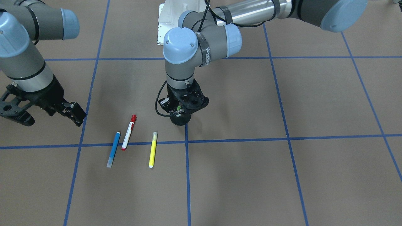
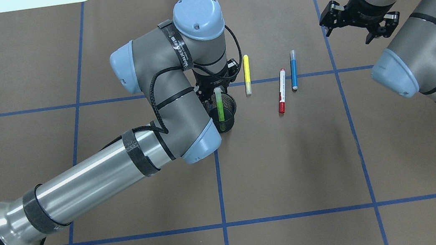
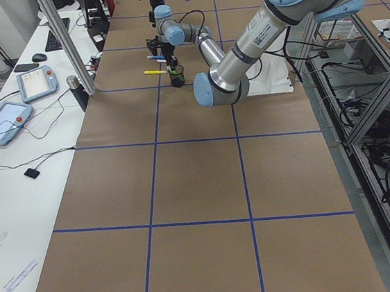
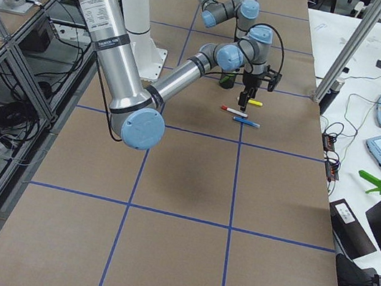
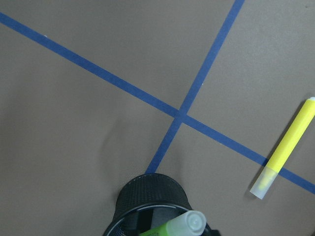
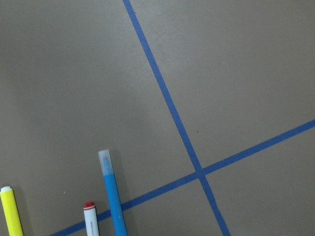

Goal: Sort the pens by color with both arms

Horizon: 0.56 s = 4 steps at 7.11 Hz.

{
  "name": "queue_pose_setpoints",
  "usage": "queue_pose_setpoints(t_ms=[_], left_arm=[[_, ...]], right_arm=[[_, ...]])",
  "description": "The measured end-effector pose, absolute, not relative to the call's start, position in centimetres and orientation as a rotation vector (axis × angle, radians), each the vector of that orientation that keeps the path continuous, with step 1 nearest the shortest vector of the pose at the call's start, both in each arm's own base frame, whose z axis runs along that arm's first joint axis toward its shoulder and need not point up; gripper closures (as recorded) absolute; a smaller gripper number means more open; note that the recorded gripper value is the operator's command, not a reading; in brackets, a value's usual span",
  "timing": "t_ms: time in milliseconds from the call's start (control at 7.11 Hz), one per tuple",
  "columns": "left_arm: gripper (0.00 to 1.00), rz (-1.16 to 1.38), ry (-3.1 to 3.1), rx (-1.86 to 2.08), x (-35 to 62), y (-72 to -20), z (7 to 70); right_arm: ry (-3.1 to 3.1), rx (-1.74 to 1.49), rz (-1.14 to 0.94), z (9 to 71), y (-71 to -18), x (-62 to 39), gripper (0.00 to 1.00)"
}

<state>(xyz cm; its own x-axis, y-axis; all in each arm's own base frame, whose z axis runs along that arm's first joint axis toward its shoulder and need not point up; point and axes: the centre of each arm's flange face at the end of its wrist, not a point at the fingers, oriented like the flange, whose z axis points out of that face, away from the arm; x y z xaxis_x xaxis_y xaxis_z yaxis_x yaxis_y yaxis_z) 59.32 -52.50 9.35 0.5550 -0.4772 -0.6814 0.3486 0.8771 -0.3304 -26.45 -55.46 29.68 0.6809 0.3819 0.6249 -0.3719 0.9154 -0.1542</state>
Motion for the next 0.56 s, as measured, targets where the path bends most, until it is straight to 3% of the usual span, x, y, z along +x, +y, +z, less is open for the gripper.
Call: queue_pose_setpoints(t_ms=[562], left_arm=[[0.52, -0.511, 0.838, -0.144, 60.1, -53.1, 9.2]], right_arm=[[-0.743, -0.029, 0.276, 29.8, -55.2, -22.1, 0.01]])
